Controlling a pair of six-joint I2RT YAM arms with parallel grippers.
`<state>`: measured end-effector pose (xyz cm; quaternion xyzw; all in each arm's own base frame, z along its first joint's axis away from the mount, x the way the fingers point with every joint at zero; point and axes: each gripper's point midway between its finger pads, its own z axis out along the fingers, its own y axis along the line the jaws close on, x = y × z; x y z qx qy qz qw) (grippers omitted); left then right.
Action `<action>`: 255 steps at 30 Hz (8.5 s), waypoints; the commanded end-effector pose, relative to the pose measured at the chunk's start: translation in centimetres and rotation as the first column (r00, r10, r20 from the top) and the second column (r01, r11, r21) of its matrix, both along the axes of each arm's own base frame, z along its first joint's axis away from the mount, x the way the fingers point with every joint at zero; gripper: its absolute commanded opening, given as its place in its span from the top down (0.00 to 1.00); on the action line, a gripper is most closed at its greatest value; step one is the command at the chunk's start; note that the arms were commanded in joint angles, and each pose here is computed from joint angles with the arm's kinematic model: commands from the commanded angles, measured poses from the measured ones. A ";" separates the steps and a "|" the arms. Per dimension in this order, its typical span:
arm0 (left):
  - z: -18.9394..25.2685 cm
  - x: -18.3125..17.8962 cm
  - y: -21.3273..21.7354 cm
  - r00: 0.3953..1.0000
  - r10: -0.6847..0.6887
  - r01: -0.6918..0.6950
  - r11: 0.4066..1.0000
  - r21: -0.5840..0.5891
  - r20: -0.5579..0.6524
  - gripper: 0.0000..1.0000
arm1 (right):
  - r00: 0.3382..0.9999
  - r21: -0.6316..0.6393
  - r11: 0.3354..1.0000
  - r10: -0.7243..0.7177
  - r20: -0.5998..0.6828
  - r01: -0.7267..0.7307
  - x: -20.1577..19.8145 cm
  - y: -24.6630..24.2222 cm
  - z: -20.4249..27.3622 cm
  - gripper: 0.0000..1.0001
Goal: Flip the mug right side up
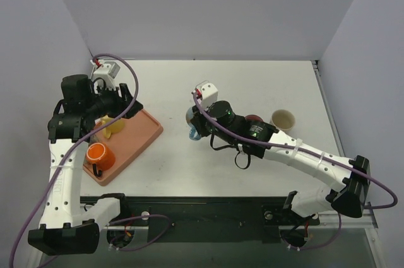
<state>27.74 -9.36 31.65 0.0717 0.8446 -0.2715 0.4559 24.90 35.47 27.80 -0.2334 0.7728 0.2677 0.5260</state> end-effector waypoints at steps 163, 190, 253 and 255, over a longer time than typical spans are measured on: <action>-0.7 -4.5 -2.5 0.942 -0.337 0.336 0.941 -0.031 0.002 0.41 | 0.973 0.413 0.894 0.091 0.211 -0.173 -1.7 5.5 12.2 1.00; -7.1 -1.7 7.1 0.991 0.070 -0.016 0.907 0.420 -0.113 0.22 | 0.903 -0.557 0.808 -0.075 -0.422 -0.193 -11.2 -5.3 -16.2 1.00; -24.7 -9.4 21.9 0.801 0.482 -0.104 0.698 0.709 -0.357 0.67 | 0.975 -0.479 0.878 -0.118 -0.191 0.012 -9.1 -10.0 -9.6 0.00; -24.7 -9.2 21.8 0.805 0.482 -0.113 0.698 0.707 -0.347 0.84 | 0.974 -0.480 0.877 -0.119 -0.193 0.012 -9.1 -10.1 -9.6 0.00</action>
